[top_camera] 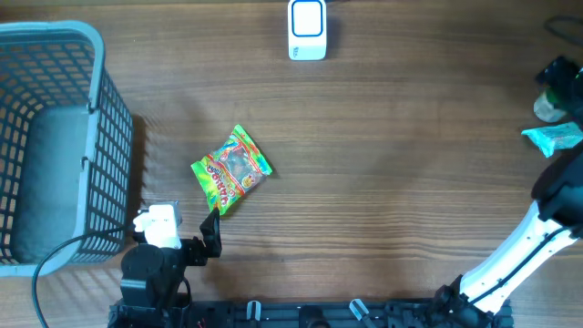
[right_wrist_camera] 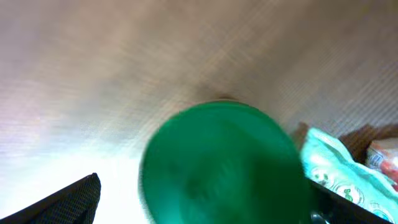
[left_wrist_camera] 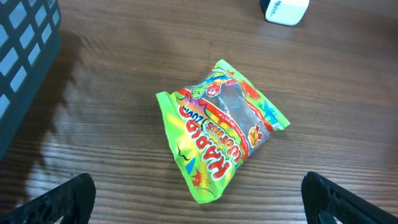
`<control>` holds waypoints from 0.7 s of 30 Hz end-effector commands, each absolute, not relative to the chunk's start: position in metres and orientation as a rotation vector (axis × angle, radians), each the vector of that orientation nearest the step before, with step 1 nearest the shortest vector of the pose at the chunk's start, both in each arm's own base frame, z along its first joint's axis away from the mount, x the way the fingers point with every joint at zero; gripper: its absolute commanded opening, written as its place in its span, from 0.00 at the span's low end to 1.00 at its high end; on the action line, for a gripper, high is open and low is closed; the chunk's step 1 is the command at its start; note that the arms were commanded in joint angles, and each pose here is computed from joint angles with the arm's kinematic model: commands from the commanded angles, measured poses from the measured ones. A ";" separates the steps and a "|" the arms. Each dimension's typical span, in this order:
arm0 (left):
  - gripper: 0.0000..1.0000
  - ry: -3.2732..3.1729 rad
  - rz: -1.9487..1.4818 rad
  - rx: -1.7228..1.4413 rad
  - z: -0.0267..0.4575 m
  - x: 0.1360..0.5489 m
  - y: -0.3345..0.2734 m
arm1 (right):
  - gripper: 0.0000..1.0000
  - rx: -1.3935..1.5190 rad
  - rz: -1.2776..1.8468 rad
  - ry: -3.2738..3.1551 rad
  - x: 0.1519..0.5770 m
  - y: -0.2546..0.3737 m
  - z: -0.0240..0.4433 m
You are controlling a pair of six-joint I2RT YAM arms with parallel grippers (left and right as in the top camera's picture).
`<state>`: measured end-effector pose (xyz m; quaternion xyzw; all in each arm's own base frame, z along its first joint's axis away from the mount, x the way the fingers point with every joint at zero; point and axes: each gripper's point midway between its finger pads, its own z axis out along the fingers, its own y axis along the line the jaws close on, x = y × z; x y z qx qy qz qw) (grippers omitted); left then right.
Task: Scan the item barcode
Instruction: 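Carry the jar to the right side and set it down, then reach the right gripper to the Haribo gummy bag and grasp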
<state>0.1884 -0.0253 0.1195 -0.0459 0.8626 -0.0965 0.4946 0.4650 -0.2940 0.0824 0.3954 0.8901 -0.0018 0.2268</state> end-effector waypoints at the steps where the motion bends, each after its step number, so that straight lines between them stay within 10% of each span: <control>1: 1.00 2.087 -0.249 -0.106 0.119 0.188 -0.028 | 1.00 0.933 0.111 2.193 0.487 -0.250 0.238; 7: 1.00 2.087 -0.250 -0.106 0.119 0.188 -0.028 | 0.99 0.413 0.658 2.421 0.466 0.004 0.298; 21: 1.00 2.087 -0.249 -0.106 0.119 0.188 -0.028 | 1.00 -0.813 0.698 2.883 0.332 0.358 0.069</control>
